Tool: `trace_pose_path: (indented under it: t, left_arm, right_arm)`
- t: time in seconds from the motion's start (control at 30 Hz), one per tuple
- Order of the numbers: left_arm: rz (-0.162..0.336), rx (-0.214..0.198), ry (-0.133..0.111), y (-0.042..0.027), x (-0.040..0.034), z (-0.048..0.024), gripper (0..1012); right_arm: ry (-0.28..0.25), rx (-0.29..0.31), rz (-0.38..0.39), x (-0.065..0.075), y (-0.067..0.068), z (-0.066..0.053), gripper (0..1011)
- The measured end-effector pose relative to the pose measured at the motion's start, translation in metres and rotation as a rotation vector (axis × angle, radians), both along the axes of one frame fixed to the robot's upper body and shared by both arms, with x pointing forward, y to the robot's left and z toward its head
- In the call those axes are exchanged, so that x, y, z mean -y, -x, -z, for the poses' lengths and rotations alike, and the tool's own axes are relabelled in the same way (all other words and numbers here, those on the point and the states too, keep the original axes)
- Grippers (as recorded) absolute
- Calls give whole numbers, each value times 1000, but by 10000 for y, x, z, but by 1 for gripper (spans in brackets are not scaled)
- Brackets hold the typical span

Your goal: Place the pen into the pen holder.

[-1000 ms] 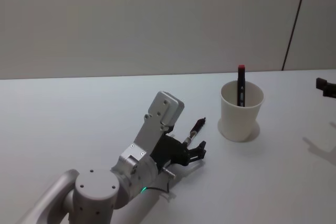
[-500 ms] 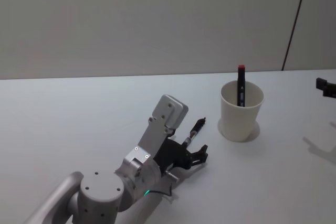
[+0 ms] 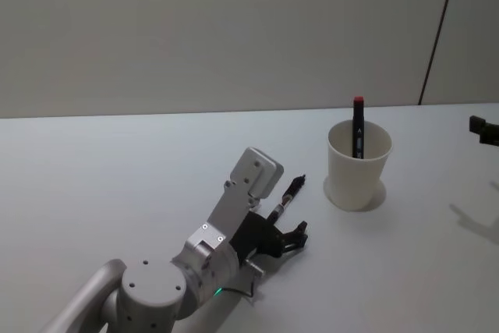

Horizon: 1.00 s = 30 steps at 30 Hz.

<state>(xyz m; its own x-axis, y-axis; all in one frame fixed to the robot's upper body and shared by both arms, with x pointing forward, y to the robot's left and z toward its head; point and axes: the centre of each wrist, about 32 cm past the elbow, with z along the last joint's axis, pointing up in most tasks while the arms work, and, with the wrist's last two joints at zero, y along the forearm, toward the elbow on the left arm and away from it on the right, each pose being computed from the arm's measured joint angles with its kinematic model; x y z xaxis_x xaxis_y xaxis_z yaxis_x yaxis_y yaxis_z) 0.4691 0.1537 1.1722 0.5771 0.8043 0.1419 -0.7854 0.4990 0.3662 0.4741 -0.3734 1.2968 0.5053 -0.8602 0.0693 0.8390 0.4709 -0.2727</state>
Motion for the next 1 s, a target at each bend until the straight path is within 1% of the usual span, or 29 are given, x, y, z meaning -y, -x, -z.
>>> trace_pose_path:
  t: [0.13, 0.47, 0.63, 0.67, 0.77, 0.9, 0.97, 1.0]
  left_arm:
    - [2, 3, -6, 13, -2, 8, 1001]
    - [6, 9, -13, 27, -4, 16, 1001]
    - [9, 9, -14, 31, -3, 18, 905]
    - [9, 9, -14, 32, -3, 19, 859]
    - [9, 10, -15, 33, -3, 20, 811]
    - [9, 11, -17, 34, -5, 20, 681]
    - [9, 11, -17, 34, -6, 21, 594]
    - [9, 11, -17, 35, -6, 21, 576]
  right_arm:
    - [0, 0, 0, 0, 0, 0, 1001]
    - [0, 0, 0, 0, 0, 0, 1001]
    - [0, 0, 0, 0, 0, 0, 1001]
    - [0, 0, 0, 0, 0, 0, 1001]
    - [0, 0, 0, 0, 0, 0, 1001]
    - [0, 0, 0, 0, 0, 0, 1001]
    - [0, 0, 0, 0, 0, 0, 1001]
    - [0, 0, 0, 0, 0, 0, 1001]
